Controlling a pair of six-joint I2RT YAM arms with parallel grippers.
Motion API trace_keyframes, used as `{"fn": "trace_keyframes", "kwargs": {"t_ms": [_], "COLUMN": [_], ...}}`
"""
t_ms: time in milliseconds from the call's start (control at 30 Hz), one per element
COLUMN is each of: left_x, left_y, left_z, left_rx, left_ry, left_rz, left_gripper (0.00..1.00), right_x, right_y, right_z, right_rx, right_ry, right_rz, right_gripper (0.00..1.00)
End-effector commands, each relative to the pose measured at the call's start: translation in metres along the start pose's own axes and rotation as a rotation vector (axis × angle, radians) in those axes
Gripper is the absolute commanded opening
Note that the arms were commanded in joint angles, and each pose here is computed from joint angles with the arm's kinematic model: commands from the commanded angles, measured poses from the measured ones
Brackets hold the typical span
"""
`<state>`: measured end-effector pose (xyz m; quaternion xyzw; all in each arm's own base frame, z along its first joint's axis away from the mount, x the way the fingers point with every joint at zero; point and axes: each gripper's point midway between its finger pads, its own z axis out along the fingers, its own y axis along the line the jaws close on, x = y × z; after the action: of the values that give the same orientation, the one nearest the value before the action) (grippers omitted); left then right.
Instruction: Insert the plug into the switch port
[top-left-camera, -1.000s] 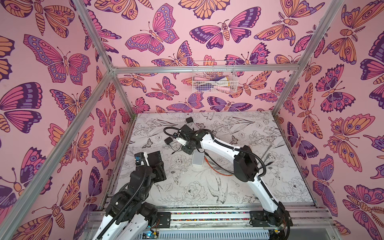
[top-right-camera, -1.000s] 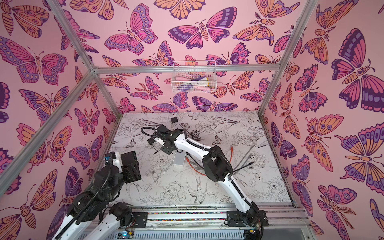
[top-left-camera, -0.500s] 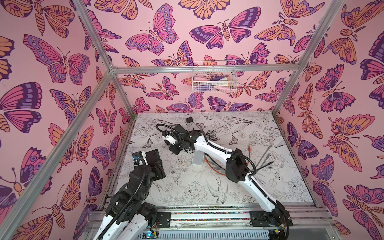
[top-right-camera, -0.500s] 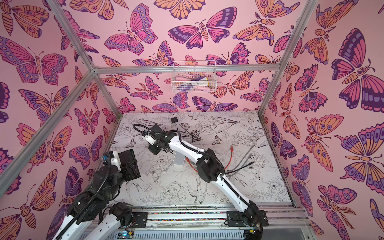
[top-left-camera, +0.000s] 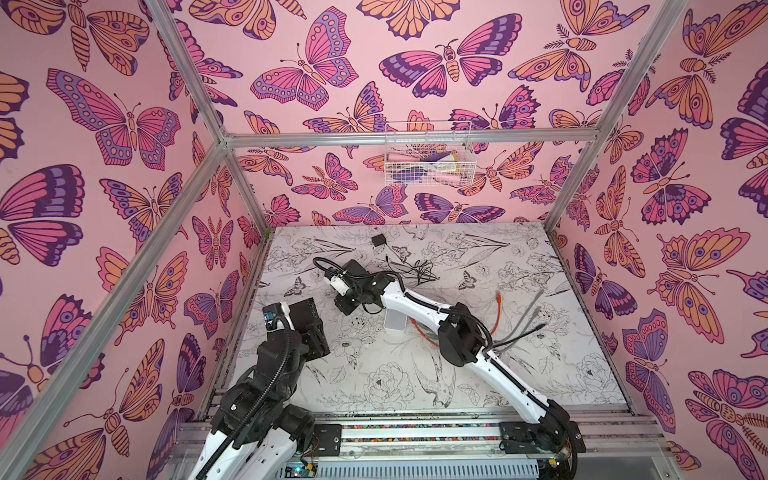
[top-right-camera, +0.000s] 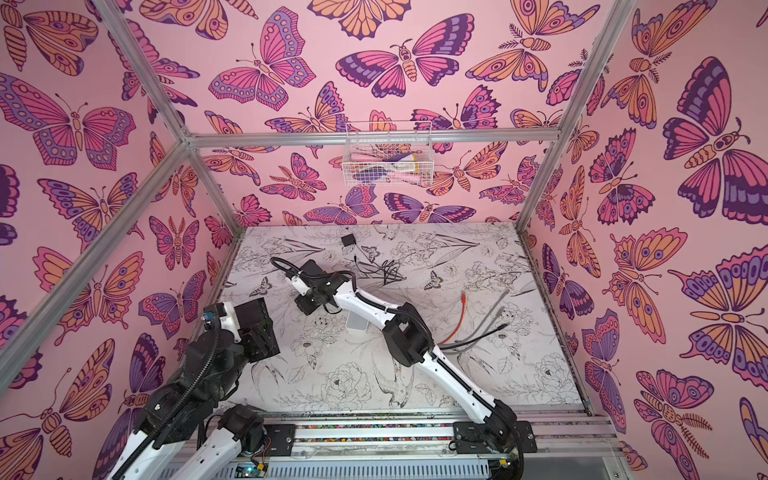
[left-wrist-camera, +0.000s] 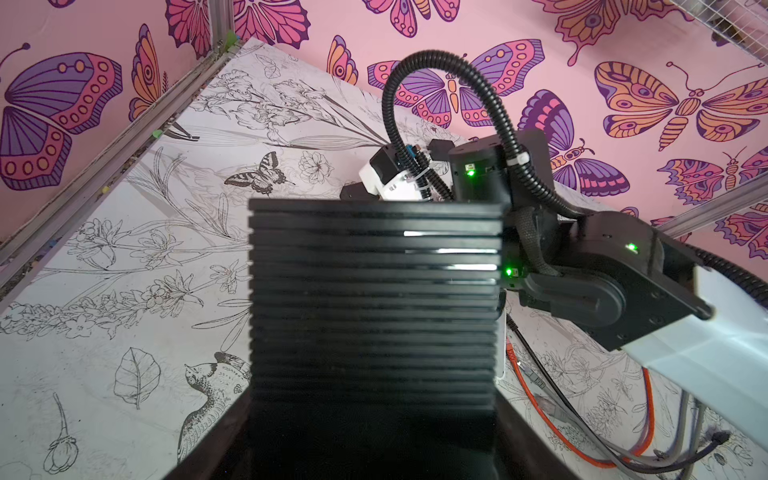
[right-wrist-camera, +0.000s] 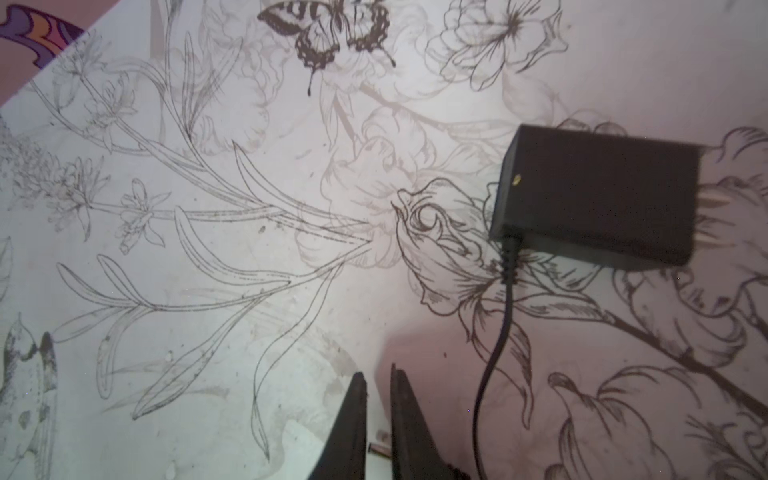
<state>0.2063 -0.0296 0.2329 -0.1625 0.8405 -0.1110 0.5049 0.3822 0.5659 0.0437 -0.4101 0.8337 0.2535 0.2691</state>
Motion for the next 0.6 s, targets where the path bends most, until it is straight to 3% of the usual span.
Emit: {"fn": "trace_keyframes", "kwargs": {"t_ms": [0, 333, 567], "left_x": [-0.013, -0.013, -0.011], "left_y": [-0.002, -0.005, -0.007], "left_z": [-0.004, -0.001, -0.003], "left_rx": [0.005, 0.013, 0.032], "left_ry": [-0.049, -0.035, -0.029], "left_rz": [-0.015, -0.020, -0.022], "left_gripper": [0.00, 0.00, 0.00], "right_x": [-0.003, 0.042, 0.086], "right_y": [-0.014, -0.019, 0.011], "right_z": [0.001, -0.012, -0.036], "right_rx": [0.023, 0.042, -0.002], "right_ry": [-0.011, 0.113, 0.166], "right_rz": [0.048, 0.051, 0.058], "right_gripper": [0.15, 0.11, 0.08]}}
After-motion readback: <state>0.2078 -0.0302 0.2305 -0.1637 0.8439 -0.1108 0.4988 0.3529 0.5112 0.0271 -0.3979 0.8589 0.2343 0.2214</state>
